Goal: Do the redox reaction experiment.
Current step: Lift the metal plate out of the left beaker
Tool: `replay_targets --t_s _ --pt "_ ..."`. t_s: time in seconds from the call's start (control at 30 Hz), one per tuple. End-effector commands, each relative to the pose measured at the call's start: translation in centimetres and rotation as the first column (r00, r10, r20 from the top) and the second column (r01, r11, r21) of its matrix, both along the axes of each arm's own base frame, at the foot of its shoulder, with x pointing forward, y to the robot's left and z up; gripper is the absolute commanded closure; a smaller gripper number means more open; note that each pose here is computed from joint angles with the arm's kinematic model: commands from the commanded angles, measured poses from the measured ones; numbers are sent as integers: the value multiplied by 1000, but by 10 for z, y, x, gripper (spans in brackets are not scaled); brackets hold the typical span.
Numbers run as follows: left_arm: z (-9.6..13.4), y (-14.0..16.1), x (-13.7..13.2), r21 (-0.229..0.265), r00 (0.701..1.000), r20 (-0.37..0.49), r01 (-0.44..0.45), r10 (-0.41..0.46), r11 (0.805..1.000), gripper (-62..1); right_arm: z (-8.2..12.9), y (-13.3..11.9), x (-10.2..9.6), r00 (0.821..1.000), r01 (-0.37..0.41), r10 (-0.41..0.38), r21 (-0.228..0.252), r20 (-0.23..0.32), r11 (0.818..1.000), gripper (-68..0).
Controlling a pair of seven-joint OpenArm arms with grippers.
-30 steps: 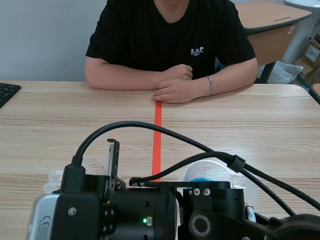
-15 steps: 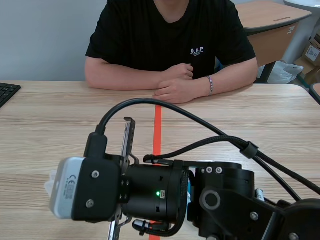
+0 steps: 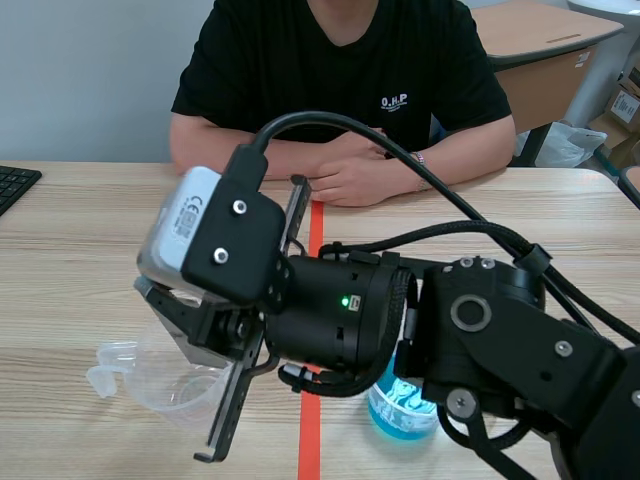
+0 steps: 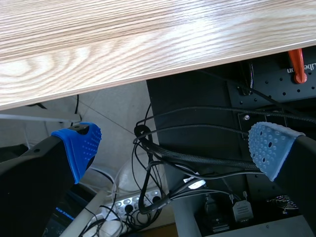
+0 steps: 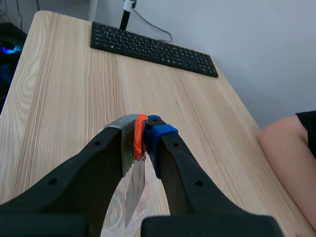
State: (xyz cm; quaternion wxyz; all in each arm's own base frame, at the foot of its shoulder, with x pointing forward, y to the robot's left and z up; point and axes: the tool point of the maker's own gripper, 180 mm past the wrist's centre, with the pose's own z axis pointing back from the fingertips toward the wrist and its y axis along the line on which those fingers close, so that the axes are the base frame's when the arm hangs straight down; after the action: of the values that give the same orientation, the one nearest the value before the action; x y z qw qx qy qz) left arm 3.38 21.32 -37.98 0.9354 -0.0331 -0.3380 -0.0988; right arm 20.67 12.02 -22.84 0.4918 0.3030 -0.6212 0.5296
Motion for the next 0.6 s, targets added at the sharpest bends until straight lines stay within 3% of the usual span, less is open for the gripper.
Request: replay_targets --t_s 0.0,0.33,0.57 --pt "4 0 2 -4 1000 12 4 -4 1000 -623 20 0 5 1000 7 -8 45 21 999 -15" --pt "3 0 2 -4 1000 12 4 -4 1000 -623 40 1 2 1000 12 -11 36 -23 999 -15" --pt "3 0 2 -4 1000 12 4 -4 1000 -623 61 3 -5 1000 7 -7 45 5 999 -15"
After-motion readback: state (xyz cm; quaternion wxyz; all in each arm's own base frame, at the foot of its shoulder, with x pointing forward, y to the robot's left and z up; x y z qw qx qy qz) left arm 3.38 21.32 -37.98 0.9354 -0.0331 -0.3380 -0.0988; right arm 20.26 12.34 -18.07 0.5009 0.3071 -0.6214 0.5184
